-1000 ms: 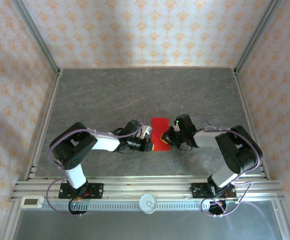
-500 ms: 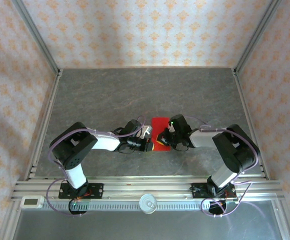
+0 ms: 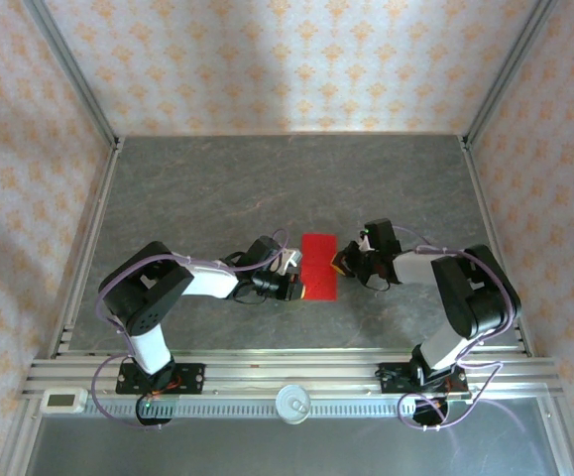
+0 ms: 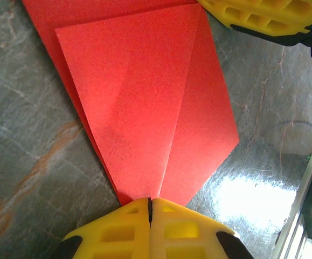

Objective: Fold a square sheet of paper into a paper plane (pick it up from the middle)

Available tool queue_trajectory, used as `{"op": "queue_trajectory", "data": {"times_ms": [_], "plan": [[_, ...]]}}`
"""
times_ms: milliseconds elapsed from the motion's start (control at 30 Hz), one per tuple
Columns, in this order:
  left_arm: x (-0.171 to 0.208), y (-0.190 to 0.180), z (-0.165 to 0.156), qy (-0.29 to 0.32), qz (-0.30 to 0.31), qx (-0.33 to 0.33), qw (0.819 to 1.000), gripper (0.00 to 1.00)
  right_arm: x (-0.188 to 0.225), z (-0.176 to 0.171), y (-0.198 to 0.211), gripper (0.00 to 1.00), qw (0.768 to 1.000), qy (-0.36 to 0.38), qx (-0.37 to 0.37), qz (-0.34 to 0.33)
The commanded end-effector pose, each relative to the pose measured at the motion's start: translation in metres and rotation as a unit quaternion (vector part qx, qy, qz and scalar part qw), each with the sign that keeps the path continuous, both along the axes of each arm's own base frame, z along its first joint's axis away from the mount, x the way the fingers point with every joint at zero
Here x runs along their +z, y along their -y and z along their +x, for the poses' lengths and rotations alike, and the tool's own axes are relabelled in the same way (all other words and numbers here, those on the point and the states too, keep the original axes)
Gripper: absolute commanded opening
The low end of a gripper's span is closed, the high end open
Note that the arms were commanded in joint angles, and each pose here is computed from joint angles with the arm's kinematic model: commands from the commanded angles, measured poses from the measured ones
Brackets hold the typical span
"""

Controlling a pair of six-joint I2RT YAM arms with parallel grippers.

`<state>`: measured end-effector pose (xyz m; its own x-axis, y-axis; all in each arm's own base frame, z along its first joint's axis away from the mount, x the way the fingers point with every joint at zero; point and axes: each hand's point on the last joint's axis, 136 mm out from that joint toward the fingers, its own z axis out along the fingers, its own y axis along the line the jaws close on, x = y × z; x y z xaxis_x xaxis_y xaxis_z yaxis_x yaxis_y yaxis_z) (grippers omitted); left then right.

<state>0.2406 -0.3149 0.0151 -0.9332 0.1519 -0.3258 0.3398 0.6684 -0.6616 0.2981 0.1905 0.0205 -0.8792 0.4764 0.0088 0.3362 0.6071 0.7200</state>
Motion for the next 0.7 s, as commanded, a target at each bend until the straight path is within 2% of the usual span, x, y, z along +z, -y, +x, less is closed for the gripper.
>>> {"op": "queue_trajectory", "data": {"times_ms": [0, 233, 333, 467, 667], "plan": [[-0.053, -0.030, -0.020, -0.043, 0.098, 0.007, 0.994, 0.00, 0.010, 0.004, 0.004, 0.00, 1.000, 0.018, 0.000, -0.005], [-0.046, -0.027, -0.016, -0.037, 0.094, 0.008, 0.995, 0.00, 0.037, 0.006, 0.004, 0.00, 0.999, 0.053, -0.001, 0.005], [-0.040, -0.024, -0.013, -0.033, 0.087, 0.011, 0.996, 0.00, 0.035, 0.000, 0.007, 0.00, 0.999, 0.044, -0.003, -0.002], [-0.016, -0.014, -0.006, -0.020, 0.055, 0.018, 0.998, 0.00, 0.033, -0.014, 0.012, 0.07, 0.999, 0.036, -0.007, -0.014], [0.047, 0.002, 0.021, 0.044, 0.013, 0.031, 0.998, 0.08, 0.035, -0.040, 0.015, 0.22, 0.999, 0.028, -0.009, -0.024]]}}
